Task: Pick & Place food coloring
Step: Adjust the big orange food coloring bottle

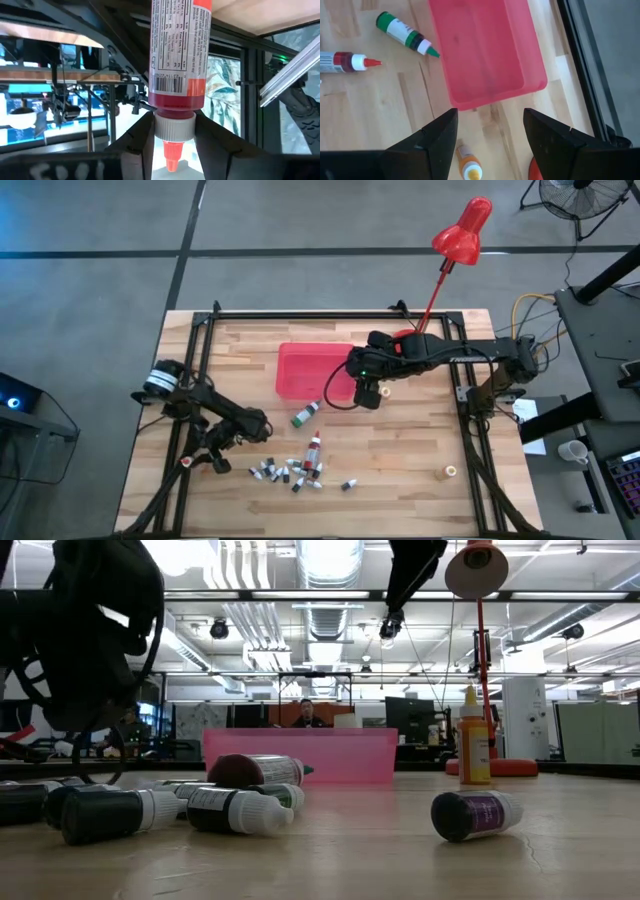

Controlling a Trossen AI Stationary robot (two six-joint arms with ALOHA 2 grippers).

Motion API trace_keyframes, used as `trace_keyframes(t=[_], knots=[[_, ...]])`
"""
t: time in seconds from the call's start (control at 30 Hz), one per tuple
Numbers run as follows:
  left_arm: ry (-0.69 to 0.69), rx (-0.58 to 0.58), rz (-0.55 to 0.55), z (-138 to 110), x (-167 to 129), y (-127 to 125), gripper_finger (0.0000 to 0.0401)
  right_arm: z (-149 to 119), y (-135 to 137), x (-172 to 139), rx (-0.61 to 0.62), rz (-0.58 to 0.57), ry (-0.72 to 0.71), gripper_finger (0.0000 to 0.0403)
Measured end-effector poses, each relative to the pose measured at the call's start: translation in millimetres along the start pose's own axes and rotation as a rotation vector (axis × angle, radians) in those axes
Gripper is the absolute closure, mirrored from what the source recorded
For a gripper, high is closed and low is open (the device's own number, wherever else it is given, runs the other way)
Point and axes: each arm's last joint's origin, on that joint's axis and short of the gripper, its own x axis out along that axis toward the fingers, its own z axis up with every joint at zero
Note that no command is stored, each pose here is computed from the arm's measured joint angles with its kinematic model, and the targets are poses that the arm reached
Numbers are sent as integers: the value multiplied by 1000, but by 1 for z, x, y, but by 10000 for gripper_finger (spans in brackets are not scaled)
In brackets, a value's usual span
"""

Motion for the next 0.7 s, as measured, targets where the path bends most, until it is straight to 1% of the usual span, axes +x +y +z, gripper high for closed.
trace_keyframes(t=[0.17, 0.3, 0.6, 0.7], knots=[[-39, -33, 58, 0, -3, -2, 284, 0, 0, 0, -3, 0, 0, 184], [-81, -52, 113, 0, -7, -4, 280, 0, 0, 0, -4, 0, 0, 184], [-150, -57, 133, -3, -17, -14, 278, 0, 0, 0, -16, -2, 0, 184], [-207, -37, 158, -4, -23, -20, 278, 0, 0, 0, -28, -2, 0, 184]])
